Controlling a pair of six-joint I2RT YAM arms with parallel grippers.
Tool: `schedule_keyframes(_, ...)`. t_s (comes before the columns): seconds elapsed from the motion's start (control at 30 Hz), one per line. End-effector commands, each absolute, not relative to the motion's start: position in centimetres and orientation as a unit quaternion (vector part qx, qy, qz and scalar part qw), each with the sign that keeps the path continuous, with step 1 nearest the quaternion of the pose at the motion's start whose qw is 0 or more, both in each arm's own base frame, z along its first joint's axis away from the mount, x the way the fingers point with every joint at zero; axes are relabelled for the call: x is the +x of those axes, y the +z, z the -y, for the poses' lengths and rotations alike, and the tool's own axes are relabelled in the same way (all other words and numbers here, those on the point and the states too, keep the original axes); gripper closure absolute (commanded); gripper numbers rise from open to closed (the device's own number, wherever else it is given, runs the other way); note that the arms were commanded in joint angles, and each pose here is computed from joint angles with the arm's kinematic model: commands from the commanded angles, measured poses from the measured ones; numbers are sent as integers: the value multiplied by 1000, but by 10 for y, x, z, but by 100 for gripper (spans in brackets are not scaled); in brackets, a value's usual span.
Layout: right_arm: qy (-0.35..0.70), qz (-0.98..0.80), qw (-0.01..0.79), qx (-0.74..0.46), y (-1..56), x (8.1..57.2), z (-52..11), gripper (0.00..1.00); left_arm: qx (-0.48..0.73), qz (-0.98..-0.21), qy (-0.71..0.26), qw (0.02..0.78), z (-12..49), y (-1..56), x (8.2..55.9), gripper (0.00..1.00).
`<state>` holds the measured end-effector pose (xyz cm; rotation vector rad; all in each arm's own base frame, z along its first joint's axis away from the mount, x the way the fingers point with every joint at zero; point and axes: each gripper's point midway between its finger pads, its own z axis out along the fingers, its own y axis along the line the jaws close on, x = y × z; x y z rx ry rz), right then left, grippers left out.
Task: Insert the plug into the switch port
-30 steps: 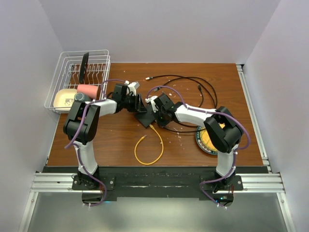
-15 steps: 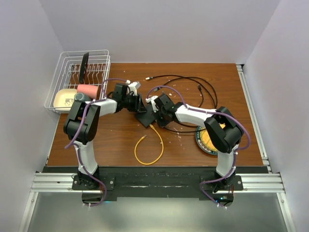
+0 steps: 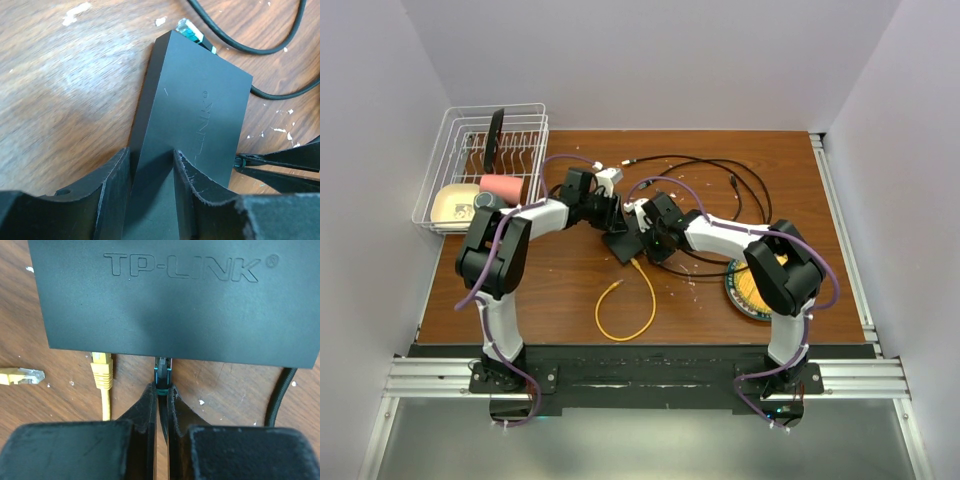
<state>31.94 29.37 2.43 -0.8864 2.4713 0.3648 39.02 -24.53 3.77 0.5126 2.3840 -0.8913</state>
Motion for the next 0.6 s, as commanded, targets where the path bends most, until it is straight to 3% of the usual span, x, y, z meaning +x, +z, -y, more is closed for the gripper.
schedule_keyframes(0.0, 261, -775, 488, -306, 161, 398, -387, 100, 256, -830, -494, 29, 316, 48, 246, 63)
schedule_keyframes(0.33, 257, -776, 495, -294, 167, 409, -390, 100, 253, -837, -485, 13, 303, 47, 220, 64)
schedule_keyframes(0.57, 276, -774, 457, -340, 161, 397, -401, 100, 235, -860, -453, 28, 294, 38, 225, 59)
